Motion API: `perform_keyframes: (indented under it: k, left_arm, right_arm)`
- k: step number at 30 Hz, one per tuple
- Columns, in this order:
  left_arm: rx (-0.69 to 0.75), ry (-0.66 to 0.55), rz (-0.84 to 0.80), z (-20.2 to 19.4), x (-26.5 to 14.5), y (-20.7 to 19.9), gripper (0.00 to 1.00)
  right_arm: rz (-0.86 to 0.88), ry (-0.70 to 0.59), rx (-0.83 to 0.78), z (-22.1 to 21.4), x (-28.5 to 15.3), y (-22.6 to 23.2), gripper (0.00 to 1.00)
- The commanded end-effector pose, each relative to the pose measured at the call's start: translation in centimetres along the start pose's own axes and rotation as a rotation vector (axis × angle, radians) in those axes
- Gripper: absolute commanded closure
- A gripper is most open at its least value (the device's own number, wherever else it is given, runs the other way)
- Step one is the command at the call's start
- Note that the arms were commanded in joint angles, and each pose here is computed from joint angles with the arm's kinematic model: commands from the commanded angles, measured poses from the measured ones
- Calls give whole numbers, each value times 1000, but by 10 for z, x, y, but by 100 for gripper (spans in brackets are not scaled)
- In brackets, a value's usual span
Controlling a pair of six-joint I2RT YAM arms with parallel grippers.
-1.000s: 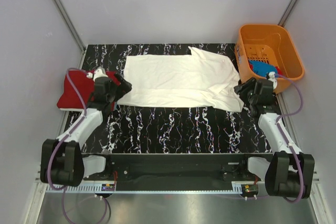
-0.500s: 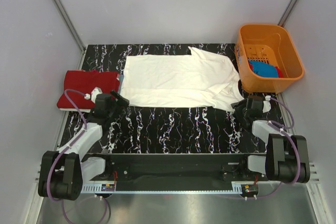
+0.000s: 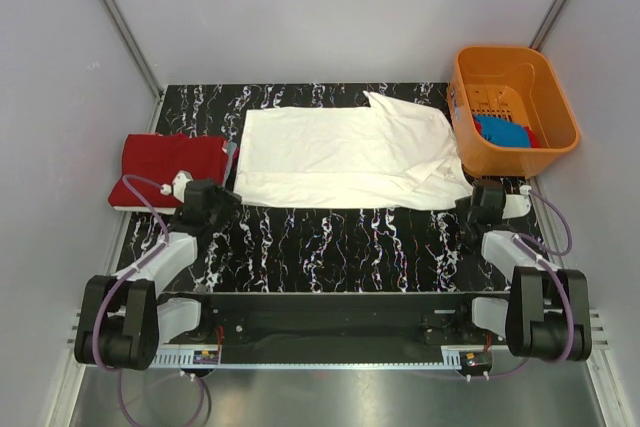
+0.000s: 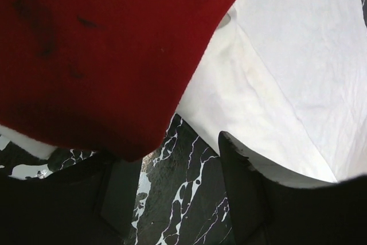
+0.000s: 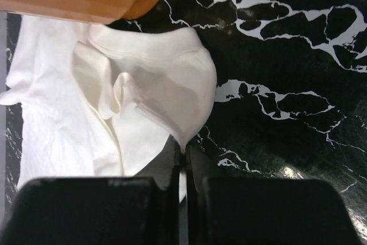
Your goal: Fold and stack the t-shirts
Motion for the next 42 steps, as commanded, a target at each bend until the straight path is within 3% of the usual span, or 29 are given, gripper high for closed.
perform_keyframes:
  k: [1, 4, 7, 13, 16, 17, 19, 20, 30, 34, 38, 42]
  left_arm:
    - [-23, -29, -50, 3, 7, -7, 44]
    - [-24, -13, -52, -2, 11, -8, 44]
    - [-19, -3, -47, -7, 16, -12, 37]
    - [-28, -17, 3, -13, 31, -14, 35]
    - [-49, -32, 11, -15, 39, -13, 51]
    - [-49, -29, 27, -17, 43, -11, 67]
    - [-34, -37, 48, -15, 46, -11, 84]
    - [-39, -51, 49, -13, 47, -15, 99]
    - [-6, -140, 104, 6, 14, -3, 100]
    - [1, -183, 24, 25, -6, -29, 100]
    - [4, -220, 2, 55, -31, -72, 100]
    - [-8, -272, -51, 71, -60, -82, 100]
  right_arm:
    - [-48, -93, -16, 14, -5, -2, 100]
    - [-43, -80, -20, 12, -3, -2, 100]
    - [-32, -62, -24, 9, -1, -1, 100]
    - [-19, -45, -27, 6, 1, 0, 100]
    - [-14, -49, -28, 7, -1, 0, 100]
    - [-8, -57, -26, 9, -3, 1, 100]
    - [-15, -61, -29, 9, -6, -1, 100]
    - [-10, -68, -30, 11, -8, 0, 100]
    - [-98, -57, -93, 25, -37, -7, 100]
    - [-50, -83, -91, 42, -44, 9, 100]
    - [67, -81, -63, 80, -60, 56, 100]
    - [82, -119, -38, 91, -79, 59, 100]
Point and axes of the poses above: each gripper's point midway between its finger pads, its own x axis out along the fingers, its own y axis along the line the jaws close on, z = x × y, the point moved 8 cm from there along -x, back along the fingers, and after that the axes turned 15 degrees about -x, right-handed, at the moved point
